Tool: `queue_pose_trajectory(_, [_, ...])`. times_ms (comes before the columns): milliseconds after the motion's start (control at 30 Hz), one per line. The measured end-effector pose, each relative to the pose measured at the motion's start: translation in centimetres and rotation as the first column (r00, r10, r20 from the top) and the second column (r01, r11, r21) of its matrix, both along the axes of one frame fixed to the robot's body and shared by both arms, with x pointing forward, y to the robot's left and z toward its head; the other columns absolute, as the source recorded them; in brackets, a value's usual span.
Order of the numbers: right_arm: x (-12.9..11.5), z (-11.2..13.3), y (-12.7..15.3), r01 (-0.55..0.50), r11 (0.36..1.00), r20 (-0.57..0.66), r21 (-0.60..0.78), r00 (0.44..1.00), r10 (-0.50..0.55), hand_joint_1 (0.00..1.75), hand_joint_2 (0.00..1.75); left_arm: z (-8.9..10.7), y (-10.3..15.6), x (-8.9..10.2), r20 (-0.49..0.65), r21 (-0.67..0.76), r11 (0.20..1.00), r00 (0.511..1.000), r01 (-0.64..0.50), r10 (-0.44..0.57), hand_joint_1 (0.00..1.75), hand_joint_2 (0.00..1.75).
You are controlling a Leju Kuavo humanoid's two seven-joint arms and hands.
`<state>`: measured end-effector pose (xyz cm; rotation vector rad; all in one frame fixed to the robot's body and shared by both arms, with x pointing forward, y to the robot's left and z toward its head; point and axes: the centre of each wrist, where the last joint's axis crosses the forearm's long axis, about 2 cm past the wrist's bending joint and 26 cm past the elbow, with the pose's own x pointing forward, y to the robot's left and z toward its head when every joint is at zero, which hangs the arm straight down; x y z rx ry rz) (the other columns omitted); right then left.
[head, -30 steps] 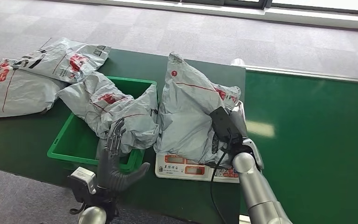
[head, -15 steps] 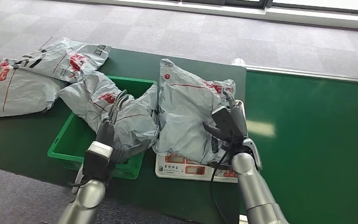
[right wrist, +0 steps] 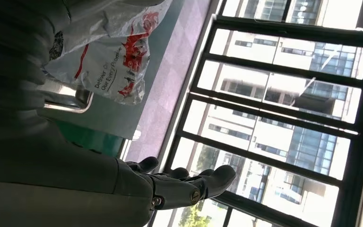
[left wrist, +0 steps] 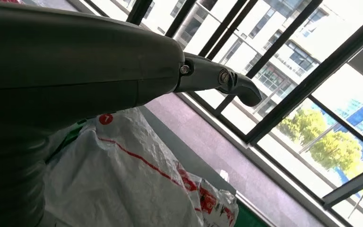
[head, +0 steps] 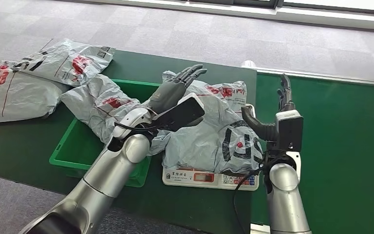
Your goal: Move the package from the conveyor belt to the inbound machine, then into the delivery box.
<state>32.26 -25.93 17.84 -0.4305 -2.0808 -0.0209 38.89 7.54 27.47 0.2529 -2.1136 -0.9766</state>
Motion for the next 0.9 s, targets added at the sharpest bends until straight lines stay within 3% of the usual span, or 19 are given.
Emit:
queue_pose_trajectory(100, [-0.5, 0.0, -0.6, 0.034, 0.999, 0.028, 0.014, 0.999, -0.035, 0.0, 1.75, -0.5, -1.2, 0.5, -0.053, 0.056, 0.998, 0.998, 0.019, -0.016, 0.0, 1.75])
queue_pose_trajectory(167, [-0.9, 0.2, -1.2, 0.109, 0.992, 0.111, 0.057, 0.987, -0.115, 0.0, 1.75, -1.0, -2.1, 0.8, -0.124, 0.121, 0.992, 0.992, 0.036, -0.021, 0.0, 1.75])
queue_pose_trajectory(267, [-1.6, 1.1, -2.0, 0.28, 0.948, 0.295, 0.154, 0.902, -0.314, 0.0, 1.75, -2.4, -3.3, 0.8, -0.272, 0.218, 0.973, 0.962, 0.074, -0.012, 0.0, 1.75])
queue_pose_trajectory(400, [-1.8, 1.6, -2.2, 0.326, 0.929, 0.343, 0.175, 0.864, -0.368, 0.0, 1.75, -3.0, -3.7, 0.6, -0.316, 0.237, 0.968, 0.949, 0.087, -0.008, 0.0, 1.75])
queue_pose_trajectory(533, [-4.2, 6.5, -2.1, 0.422, 0.862, 0.535, 0.28, 0.677, -0.505, 0.0, 1.75, -7.2, -6.2, -1.7, -0.522, 0.41, 0.884, 0.852, 0.224, 0.026, 0.0, 1.75])
queue_pose_trajectory(767, [-5.2, 8.0, -2.0, 0.418, 0.846, 0.565, 0.329, 0.631, -0.532, 0.0, 1.75, -8.2, -6.3, -1.9, -0.52, 0.527, 0.811, 0.851, 0.255, 0.07, 0.03, 1.75])
queue_pose_trajectory(900, [-5.5, 8.2, -2.0, 0.417, 0.843, 0.57, 0.339, 0.622, -0.537, 0.0, 1.75, -8.4, -6.3, -1.9, -0.516, 0.55, 0.795, 0.853, 0.255, 0.083, 1.74, 1.75])
